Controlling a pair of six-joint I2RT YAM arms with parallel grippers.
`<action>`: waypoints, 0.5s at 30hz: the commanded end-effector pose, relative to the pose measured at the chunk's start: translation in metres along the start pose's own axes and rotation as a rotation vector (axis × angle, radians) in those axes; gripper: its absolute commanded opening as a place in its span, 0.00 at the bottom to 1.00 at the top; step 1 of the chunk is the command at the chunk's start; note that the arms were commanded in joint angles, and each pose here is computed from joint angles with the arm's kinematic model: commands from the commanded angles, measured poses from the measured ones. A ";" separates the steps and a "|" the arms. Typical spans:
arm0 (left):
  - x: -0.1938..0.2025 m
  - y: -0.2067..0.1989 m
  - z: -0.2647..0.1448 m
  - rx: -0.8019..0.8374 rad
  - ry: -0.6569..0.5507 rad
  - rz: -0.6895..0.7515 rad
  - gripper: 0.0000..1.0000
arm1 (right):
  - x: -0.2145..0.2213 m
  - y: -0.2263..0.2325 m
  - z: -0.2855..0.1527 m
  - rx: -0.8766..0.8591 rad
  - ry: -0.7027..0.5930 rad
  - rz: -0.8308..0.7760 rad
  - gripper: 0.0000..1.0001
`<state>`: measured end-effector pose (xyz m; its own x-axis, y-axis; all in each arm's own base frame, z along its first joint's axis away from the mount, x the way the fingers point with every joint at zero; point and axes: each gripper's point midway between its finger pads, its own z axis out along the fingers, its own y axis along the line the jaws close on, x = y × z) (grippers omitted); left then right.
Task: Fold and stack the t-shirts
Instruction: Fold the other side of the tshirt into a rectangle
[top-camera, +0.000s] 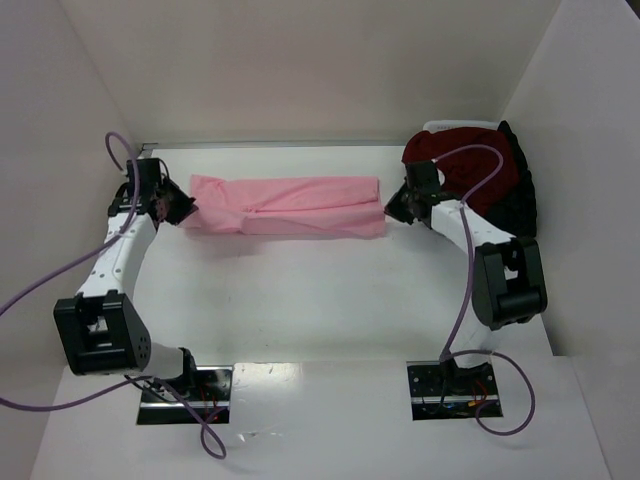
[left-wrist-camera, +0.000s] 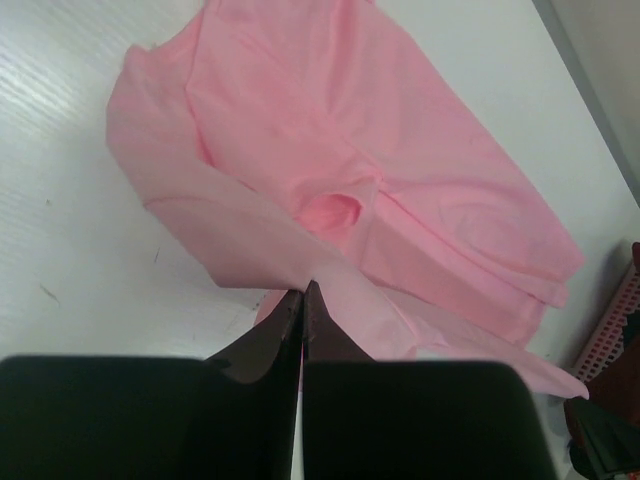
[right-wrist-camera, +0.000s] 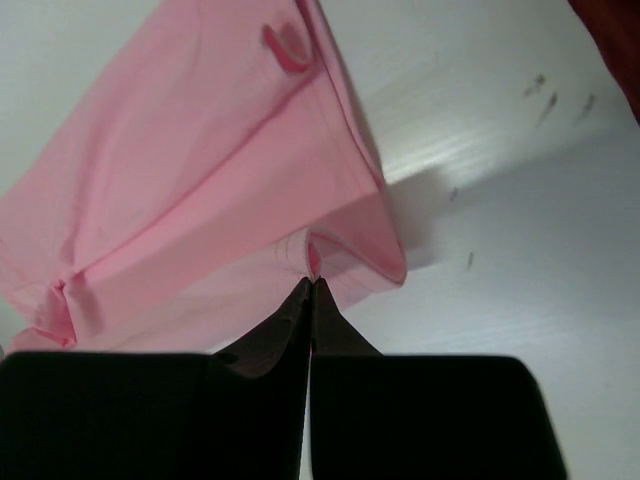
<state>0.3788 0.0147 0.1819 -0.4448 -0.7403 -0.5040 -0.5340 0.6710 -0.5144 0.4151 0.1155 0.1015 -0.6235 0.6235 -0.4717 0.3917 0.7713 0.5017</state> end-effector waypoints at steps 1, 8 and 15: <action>-0.025 -0.017 0.013 0.050 -0.043 0.051 0.00 | -0.024 0.024 0.014 -0.028 -0.056 -0.032 0.00; -0.023 -0.018 0.071 0.027 0.039 0.045 0.00 | -0.052 0.055 0.049 -0.045 -0.073 -0.050 0.00; -0.035 -0.017 0.120 0.013 0.080 0.026 0.00 | -0.044 0.055 0.094 -0.012 -0.003 -0.043 0.00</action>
<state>0.4657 0.0253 0.1156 -0.5250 -0.7332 -0.4321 -0.5549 0.6799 -0.4794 0.5192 0.1369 0.0849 -0.6273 0.6003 -0.4962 0.3590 0.7883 0.4998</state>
